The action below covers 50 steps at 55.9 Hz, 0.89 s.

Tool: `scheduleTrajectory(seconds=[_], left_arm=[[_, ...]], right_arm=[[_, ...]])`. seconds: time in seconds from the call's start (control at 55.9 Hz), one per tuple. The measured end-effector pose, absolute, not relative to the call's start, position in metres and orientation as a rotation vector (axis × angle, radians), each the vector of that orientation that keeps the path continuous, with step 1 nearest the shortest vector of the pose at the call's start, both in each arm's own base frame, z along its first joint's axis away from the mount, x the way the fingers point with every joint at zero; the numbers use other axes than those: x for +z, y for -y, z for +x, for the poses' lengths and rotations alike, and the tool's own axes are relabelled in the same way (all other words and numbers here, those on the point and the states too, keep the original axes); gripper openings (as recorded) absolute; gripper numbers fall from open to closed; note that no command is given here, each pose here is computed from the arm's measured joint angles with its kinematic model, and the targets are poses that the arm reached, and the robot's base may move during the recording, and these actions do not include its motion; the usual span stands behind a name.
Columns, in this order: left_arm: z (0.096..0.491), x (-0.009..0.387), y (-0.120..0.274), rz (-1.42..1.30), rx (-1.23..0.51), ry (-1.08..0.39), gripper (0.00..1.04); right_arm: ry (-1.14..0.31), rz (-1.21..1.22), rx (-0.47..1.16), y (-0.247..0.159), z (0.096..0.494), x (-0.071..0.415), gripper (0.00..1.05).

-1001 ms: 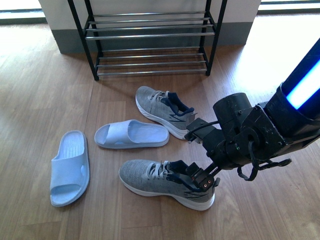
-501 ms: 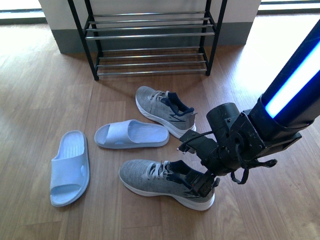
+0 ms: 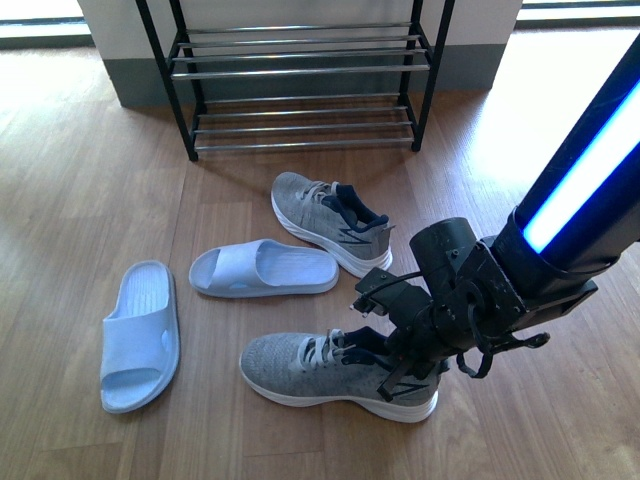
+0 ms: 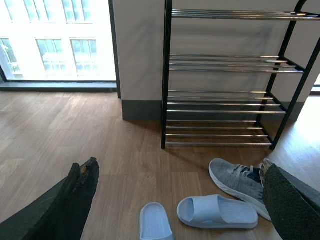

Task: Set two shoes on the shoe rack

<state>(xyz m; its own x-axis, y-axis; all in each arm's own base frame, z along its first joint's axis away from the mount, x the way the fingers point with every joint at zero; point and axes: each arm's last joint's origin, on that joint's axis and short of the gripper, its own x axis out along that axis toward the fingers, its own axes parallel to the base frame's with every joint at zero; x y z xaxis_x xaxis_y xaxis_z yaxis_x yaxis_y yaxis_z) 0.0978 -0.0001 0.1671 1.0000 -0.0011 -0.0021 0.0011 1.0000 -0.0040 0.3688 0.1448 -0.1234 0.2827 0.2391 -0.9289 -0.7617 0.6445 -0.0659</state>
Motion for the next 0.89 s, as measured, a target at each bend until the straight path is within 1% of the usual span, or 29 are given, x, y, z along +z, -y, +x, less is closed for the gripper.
scheduleTrajectory(seconds=[0.072, 0.215, 0.304, 0.411, 0.465, 0.554, 0.68, 0.733, 0.823, 0.894], left_arm=[[0.098, 0.167, 0.000, -0.004, -0.001, -0.002, 0.95], [0.098, 0.167, 0.000, -0.004, -0.001, -0.002, 0.95], [0.098, 0.167, 0.000, -0.004, -0.001, -0.002, 0.95], [0.098, 0.167, 0.000, -0.004, -0.001, -0.002, 0.95], [0.098, 0.167, 0.000, -0.004, -0.001, -0.002, 0.95], [0.098, 0.167, 0.000, -0.004, -0.001, -0.002, 0.95], [0.098, 0.167, 0.000, -0.004, -0.001, -0.002, 0.95], [0.098, 0.167, 0.000, -0.004, -0.001, -0.002, 0.95], [0.098, 0.167, 0.000, -0.004, -0.001, -0.002, 0.95], [0.098, 0.167, 0.000, -0.004, -0.001, -0.002, 0.95]], right_arm=[[-1.076, -0.550, 0.674, -0.141, 0.364, -0.117, 0.01], [-0.985, -0.407, 0.511, -0.127, 0.361, -0.077, 0.01], [-0.903, -0.303, 0.397, -0.113, 0.360, -0.043, 0.01], [-0.793, -0.155, 0.249, -0.087, 0.351, 0.008, 0.01], [-0.747, -0.078, 0.180, -0.071, 0.342, 0.034, 0.01], [-0.671, 0.036, 0.067, -0.038, 0.315, 0.081, 0.01], [-0.597, 0.122, 0.007, -0.012, 0.288, 0.122, 0.01], [-0.564, 0.147, -0.001, -0.004, 0.279, 0.136, 0.01], [-0.465, 0.200, -0.004, 0.013, 0.251, 0.170, 0.01], [-0.424, 0.218, 0.005, 0.019, 0.238, 0.181, 0.01]])
